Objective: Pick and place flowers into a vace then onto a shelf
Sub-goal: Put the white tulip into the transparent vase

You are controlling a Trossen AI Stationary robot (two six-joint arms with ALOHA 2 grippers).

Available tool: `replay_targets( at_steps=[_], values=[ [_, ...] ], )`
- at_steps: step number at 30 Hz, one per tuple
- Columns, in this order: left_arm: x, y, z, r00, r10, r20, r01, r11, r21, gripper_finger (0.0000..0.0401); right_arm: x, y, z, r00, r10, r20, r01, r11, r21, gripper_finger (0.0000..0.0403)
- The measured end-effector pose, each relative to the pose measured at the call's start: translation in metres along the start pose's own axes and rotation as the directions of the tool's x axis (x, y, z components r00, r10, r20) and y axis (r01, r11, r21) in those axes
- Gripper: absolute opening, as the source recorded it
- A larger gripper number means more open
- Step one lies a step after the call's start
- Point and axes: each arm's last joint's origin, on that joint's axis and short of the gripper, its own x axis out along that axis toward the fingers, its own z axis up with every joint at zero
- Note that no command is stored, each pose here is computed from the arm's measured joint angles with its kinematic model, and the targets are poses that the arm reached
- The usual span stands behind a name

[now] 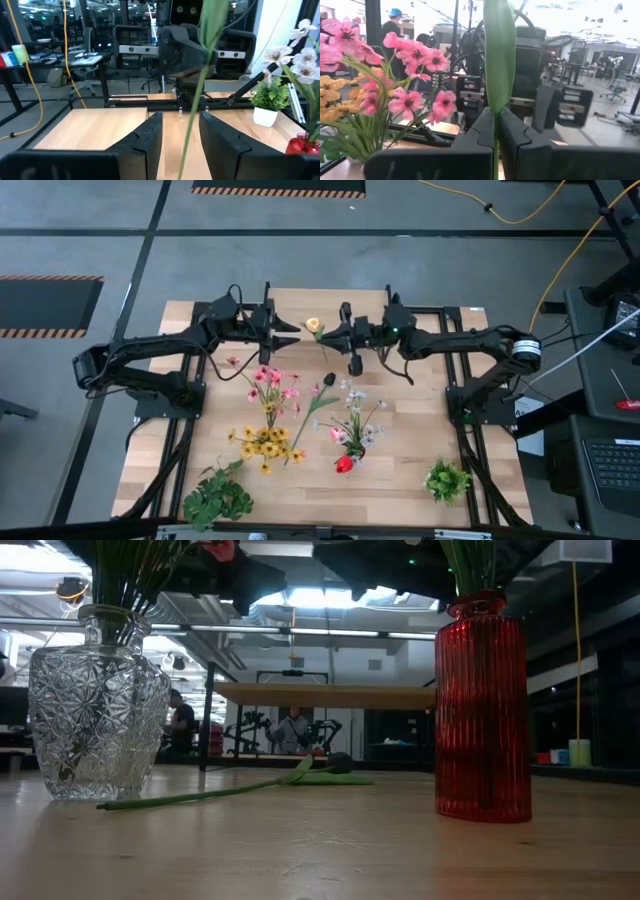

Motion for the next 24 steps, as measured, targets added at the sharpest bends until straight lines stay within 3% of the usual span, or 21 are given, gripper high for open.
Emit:
replay_targets(
  at_steps=[24],
  values=[
    [0.005, -0.012, 0.002, 0.998, -0.054, 0.02, 0.054, 0.998, 0.013, 0.0125, 0.043, -0.017, -0.001, 0.995, 0.065, 0.077, -0.06, 0.996, -0.061, 0.0005]
  ],
)
